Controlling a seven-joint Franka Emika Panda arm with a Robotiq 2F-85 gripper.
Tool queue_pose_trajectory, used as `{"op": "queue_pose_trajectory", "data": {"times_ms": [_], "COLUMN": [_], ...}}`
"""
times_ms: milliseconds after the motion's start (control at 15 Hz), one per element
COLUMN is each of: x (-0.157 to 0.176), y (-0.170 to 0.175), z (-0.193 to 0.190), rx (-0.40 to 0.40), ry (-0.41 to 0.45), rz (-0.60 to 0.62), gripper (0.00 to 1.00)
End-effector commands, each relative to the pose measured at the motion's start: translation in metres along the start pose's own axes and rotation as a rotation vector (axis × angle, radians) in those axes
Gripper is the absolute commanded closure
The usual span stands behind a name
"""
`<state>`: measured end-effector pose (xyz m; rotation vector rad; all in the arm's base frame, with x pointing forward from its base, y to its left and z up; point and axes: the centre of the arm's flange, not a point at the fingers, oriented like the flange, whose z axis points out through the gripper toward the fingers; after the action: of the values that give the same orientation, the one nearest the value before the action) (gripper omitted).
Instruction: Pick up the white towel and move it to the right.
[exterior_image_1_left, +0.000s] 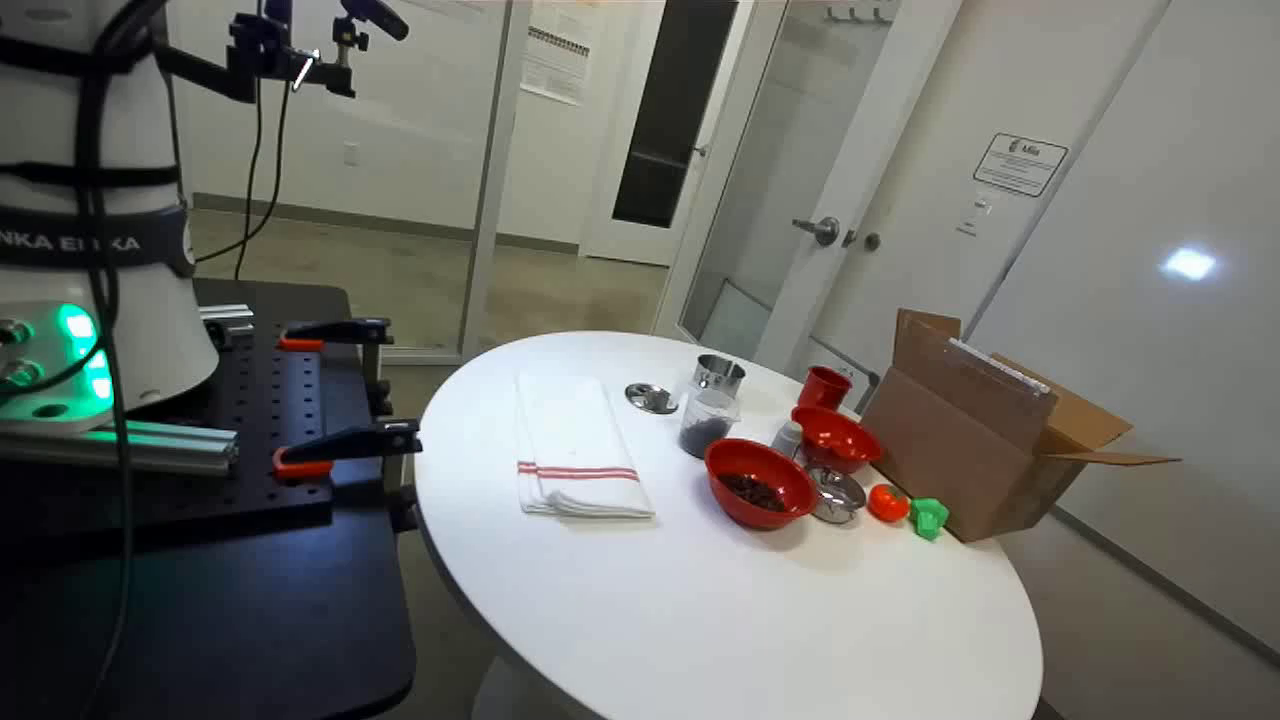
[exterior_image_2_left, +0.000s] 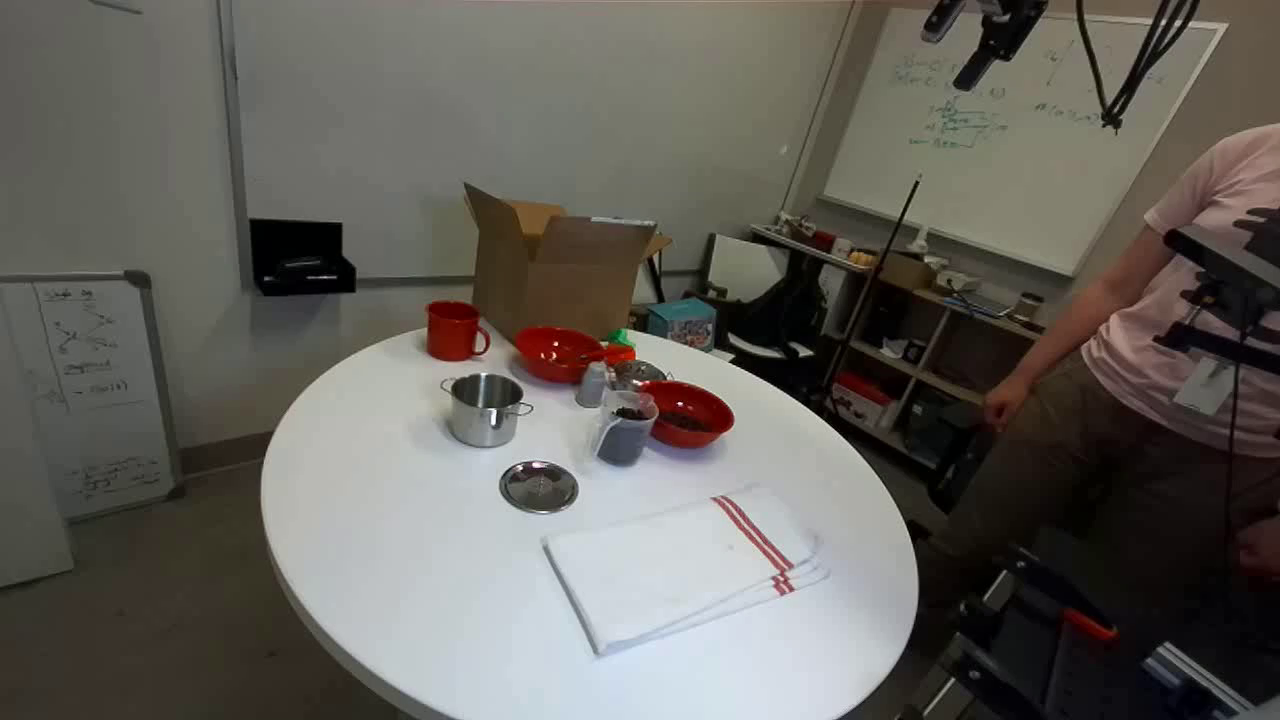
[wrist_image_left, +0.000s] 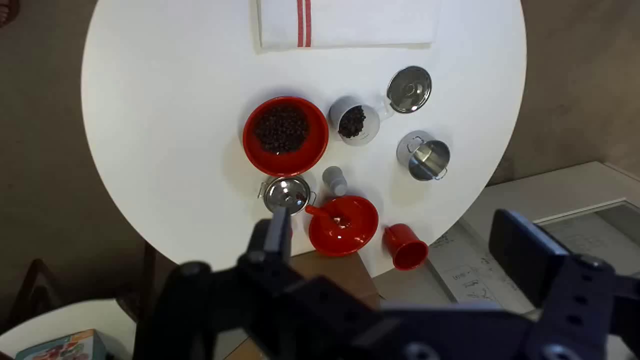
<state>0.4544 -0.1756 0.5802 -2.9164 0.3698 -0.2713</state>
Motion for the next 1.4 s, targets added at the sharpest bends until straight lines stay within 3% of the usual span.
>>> {"op": "queue_pose_trajectory", "data": {"times_ms": [0,267,533,800,1067,1333], "x": [0.000,0.001,0.006,0.009,0.013,0.013], "y": [0.000,-0.001,-0.007,-0.031,-0.042,-0.032], "z": [0.000,0.004,0.019,0.053,0.093,0.153], "rx": [0.000,0.000,-0.055,-0.070,-0.069,-0.149], "ry": [0.000,-0.002,-0.020,-0.072,-0.128,-0.163], "rz": [0.000,-0.005,0.002,-0.029,0.023,0.104], "gripper": [0.00,0.00,0.00,0.00,0.00,0.00]}}
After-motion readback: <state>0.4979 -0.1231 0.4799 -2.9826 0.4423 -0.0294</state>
